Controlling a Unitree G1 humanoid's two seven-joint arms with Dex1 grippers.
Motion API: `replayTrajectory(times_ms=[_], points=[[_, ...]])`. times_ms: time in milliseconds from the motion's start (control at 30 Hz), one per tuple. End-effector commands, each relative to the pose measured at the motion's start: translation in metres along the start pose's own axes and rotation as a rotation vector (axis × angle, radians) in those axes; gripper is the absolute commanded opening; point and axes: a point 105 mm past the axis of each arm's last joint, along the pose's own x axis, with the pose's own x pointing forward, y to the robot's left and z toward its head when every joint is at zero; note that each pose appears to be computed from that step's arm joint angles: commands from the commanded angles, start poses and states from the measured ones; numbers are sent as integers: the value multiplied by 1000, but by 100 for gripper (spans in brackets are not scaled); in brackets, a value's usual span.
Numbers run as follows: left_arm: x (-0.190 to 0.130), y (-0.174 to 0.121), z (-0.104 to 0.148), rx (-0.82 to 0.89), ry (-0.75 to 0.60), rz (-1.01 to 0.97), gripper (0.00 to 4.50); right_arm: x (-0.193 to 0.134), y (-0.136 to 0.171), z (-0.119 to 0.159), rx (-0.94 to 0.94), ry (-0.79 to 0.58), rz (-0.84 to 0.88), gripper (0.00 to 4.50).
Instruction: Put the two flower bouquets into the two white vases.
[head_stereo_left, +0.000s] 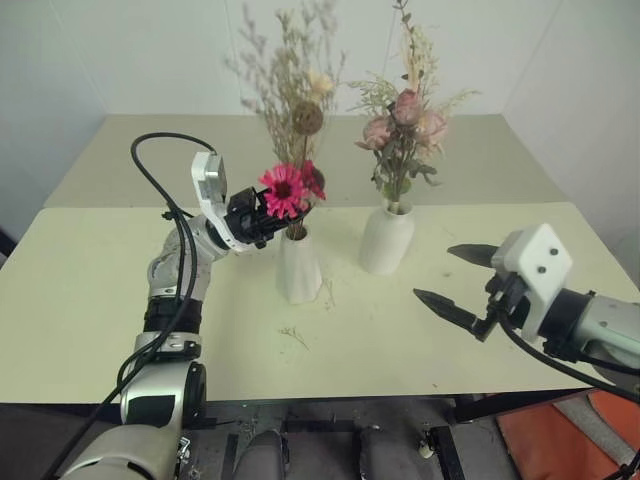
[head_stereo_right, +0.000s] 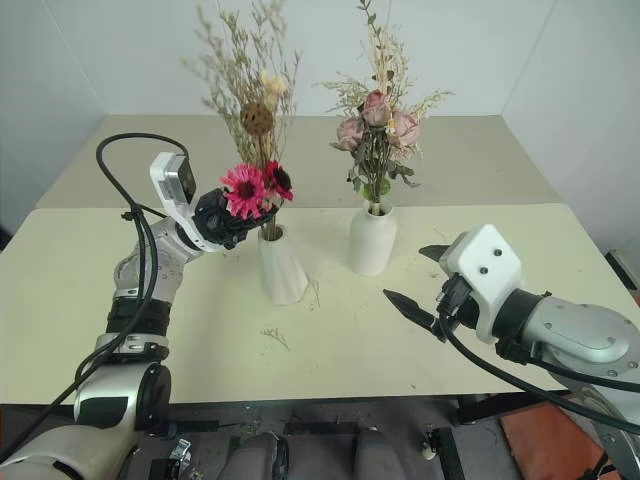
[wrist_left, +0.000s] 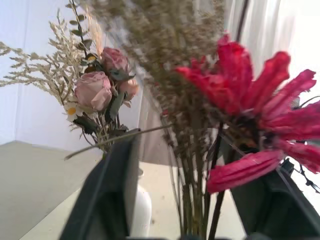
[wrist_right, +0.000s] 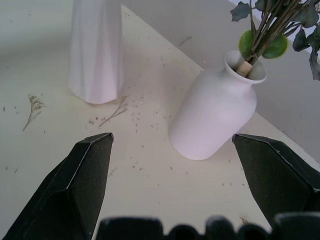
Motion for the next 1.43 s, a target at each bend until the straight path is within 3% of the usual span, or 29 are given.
replayTrajectory(times_ms=[33, 100, 333, 633, 767, 967, 1167, 1433], points=[[-4, -3, 3, 66, 70, 0, 392, -1, -4, 10, -40, -43, -29, 450], [-13, -3, 4, 55, 100, 36, 447, -1, -4, 9, -42, -39, -31, 450], [-42, 0, 23, 123, 154, 184, 447, 1, -4, 9, -42, -41, -28, 450], [-101, -27, 27, 169, 500, 262, 447, -1, -12, 8, -50, -31, -31, 450], [-128, -29, 39, 211, 562, 361, 447, -15, -22, 5, -37, -22, -41, 450], [-127, -38, 62, 263, 559, 364, 447, -43, -44, -4, -22, 32, -60, 450], [-122, -38, 67, 293, 571, 358, 447, -69, -53, -9, -27, 73, -35, 450], [-130, -38, 65, 265, 592, 363, 447, -78, -61, -7, 3, 53, -62, 450]])
